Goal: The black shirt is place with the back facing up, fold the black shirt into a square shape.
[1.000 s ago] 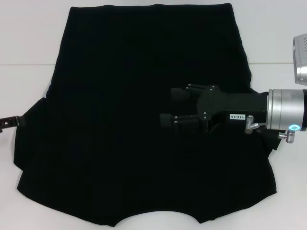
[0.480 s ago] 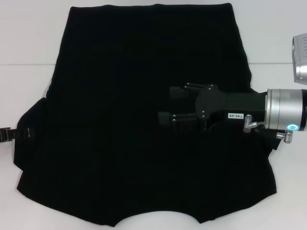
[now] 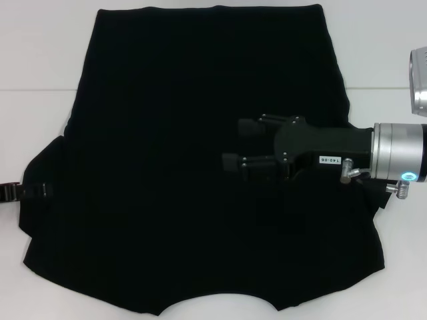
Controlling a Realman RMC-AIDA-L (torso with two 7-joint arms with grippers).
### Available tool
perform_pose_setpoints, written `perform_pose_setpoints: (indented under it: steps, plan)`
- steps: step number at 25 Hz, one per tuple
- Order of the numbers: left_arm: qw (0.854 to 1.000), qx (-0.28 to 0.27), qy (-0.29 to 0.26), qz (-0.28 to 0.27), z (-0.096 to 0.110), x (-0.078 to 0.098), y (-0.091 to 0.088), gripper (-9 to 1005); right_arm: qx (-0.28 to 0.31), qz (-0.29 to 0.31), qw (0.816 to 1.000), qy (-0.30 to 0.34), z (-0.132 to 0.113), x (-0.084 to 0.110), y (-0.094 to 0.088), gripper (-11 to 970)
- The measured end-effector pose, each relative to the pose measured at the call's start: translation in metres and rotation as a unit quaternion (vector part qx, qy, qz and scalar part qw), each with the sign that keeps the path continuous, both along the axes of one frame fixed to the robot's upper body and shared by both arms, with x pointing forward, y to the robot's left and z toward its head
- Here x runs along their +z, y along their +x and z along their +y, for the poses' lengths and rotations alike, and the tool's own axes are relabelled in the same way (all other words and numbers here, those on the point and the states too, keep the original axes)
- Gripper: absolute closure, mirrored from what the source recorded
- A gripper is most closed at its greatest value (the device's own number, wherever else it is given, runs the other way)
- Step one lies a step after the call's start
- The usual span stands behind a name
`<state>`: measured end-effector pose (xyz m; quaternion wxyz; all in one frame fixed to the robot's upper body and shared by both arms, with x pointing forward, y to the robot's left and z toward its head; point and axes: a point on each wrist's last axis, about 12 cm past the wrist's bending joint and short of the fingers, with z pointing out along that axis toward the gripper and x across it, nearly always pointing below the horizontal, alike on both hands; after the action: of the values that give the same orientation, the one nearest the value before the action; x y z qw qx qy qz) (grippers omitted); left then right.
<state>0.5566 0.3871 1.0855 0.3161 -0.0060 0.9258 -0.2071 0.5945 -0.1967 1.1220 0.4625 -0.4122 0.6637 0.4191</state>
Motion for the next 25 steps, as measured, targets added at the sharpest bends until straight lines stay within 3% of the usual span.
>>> perform_pose_setpoints:
  steps: [10, 18, 25]
  plan:
    - [1.0, -0.012, 0.014, 0.015, -0.0038, -0.0025, 0.0018, 116, -0.004, 0.0, 1.0, 0.0, -0.0008, -0.0004, 0.0003, 43]
    - [1.0, -0.008, 0.015, 0.013, -0.002, -0.0022, 0.0017, 330, -0.002, 0.0, 1.0, 0.001, -0.0007, -0.0001, 0.0, 42]
    - [1.0, -0.003, 0.019, 0.006, -0.001, -0.0016, 0.004, 647, -0.003, 0.0, 1.0, 0.001, -0.0008, -0.0002, 0.0003, 43]
